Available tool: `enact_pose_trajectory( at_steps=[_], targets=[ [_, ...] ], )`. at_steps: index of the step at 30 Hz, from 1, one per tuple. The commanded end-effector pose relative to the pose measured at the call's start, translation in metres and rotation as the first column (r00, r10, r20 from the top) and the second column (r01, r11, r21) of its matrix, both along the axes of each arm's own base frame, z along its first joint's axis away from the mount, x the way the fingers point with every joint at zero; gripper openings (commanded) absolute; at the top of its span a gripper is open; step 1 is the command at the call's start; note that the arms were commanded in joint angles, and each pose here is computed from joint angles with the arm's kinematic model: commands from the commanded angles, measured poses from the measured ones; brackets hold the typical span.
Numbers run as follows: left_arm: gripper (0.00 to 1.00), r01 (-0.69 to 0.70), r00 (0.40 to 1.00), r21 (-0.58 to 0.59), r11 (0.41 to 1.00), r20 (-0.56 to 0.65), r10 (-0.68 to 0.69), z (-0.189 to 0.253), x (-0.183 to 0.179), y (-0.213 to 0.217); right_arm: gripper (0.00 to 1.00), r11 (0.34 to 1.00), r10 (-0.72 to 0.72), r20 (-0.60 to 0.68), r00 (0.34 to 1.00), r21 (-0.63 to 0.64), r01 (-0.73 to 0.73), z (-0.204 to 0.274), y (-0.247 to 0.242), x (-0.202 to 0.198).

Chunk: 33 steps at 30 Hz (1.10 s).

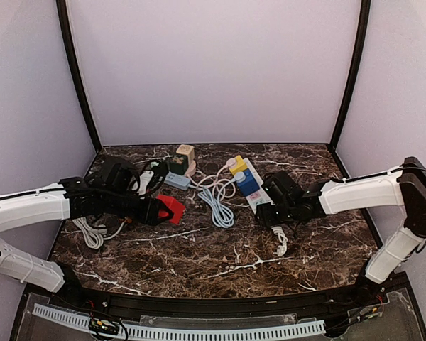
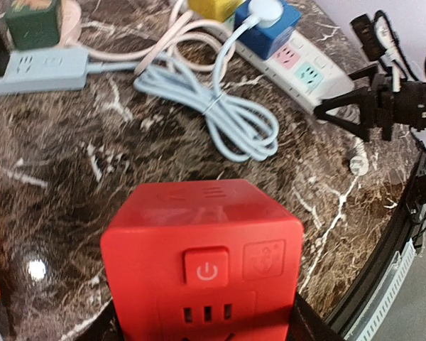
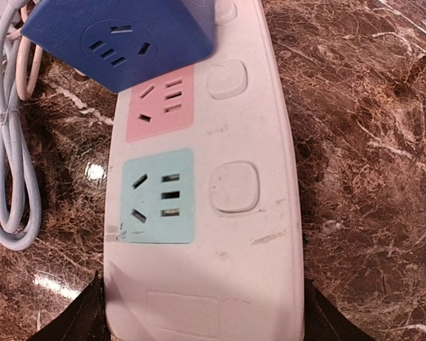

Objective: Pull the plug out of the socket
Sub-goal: Place the plug at the center of the board.

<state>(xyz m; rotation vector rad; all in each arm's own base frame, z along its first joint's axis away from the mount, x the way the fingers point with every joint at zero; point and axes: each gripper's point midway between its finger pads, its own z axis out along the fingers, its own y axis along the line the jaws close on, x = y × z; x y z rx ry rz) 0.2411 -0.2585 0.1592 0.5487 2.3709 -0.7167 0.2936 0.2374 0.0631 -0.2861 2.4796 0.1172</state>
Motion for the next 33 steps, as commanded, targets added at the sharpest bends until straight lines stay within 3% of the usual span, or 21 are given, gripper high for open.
enact_pose_trajectory(
  at_steps=[1,8,16,27,30,33],
  targets=[
    [0.01,-0.139,0.985,0.096,0.986,-0.091,0.147,-0.032,-0.009,0.032,0.00,0.992,-0.057,0.111,0.992,0.115,0.044,0.029,0.006,0.023],
    [0.03,-0.176,0.968,0.262,0.949,-0.128,0.215,-0.065,-0.014,0.058,0.00,0.990,-0.035,0.101,0.994,0.138,0.021,0.027,0.010,0.019],
    [0.09,-0.122,0.968,0.255,0.959,-0.184,0.172,-0.078,-0.016,0.046,0.00,0.990,-0.034,0.089,0.995,0.142,0.021,0.024,0.008,0.016],
    [0.32,-0.092,0.961,0.282,0.955,-0.226,0.159,-0.091,-0.021,0.045,0.00,0.990,-0.027,0.084,0.996,0.144,0.014,0.024,0.011,0.017],
    [0.42,-0.092,0.962,0.287,0.953,-0.221,0.160,-0.090,-0.022,0.047,0.00,0.989,-0.031,0.083,0.996,0.146,0.019,0.026,0.011,0.017],
    [0.59,-0.095,0.965,0.297,0.950,-0.205,0.161,-0.089,-0.021,0.050,0.00,0.989,-0.041,0.076,0.996,0.147,0.029,0.028,0.010,0.016]
  ],
)
